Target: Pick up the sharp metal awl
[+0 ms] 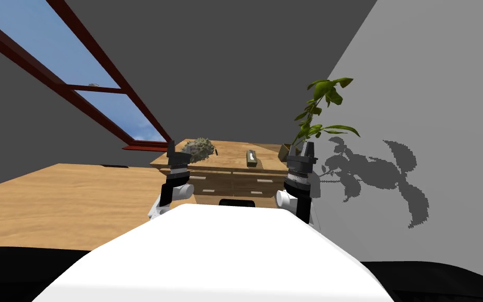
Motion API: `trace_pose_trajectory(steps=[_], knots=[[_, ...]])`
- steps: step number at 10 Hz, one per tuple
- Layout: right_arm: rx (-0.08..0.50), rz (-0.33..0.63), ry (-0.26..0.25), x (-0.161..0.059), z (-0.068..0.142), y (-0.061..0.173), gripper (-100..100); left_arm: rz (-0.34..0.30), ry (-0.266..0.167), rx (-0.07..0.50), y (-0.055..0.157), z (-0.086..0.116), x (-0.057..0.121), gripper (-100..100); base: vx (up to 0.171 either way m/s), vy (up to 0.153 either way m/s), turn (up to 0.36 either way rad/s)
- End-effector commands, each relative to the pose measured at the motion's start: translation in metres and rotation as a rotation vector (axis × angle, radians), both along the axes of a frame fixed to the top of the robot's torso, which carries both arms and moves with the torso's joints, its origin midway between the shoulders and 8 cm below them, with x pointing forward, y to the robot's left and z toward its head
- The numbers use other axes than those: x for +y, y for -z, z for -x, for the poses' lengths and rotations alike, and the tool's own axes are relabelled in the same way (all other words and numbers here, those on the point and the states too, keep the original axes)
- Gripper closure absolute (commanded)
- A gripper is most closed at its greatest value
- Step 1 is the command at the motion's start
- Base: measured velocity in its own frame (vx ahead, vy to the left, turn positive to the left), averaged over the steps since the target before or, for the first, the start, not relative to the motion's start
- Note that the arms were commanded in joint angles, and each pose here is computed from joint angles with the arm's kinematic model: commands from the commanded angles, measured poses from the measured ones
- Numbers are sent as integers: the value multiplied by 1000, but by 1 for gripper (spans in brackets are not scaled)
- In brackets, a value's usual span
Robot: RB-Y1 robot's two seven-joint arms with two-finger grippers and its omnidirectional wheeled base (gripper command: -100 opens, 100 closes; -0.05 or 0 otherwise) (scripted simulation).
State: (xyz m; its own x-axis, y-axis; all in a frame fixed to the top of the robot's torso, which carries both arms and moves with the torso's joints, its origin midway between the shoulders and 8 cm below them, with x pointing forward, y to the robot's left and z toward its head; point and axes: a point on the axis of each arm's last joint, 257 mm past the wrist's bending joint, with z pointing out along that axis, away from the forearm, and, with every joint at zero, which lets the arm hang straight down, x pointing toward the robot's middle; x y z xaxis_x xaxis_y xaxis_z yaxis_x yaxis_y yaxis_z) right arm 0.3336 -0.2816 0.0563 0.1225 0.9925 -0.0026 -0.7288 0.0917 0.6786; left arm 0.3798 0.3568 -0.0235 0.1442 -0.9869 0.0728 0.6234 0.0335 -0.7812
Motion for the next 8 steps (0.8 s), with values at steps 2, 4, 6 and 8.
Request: trace_pose_trajectory(steps=[2, 4, 6, 8], knots=[[0, 0, 0, 0, 0, 0, 0, 52, -34, -19, 3, -8, 35, -100, 21, -115, -58], [0, 0, 0, 0, 0, 0, 0, 91, -48, -28, 6, -11, 52, -100, 14, -72, -28], [0, 0, 0, 0, 0, 0, 0, 126, -63, -38, 9, -14, 67, -100, 3, -88, -39], [0, 0, 0, 0, 0, 0, 0, 196, -88, -66, 12, -20, 94, -100, 11, -84, -50]])
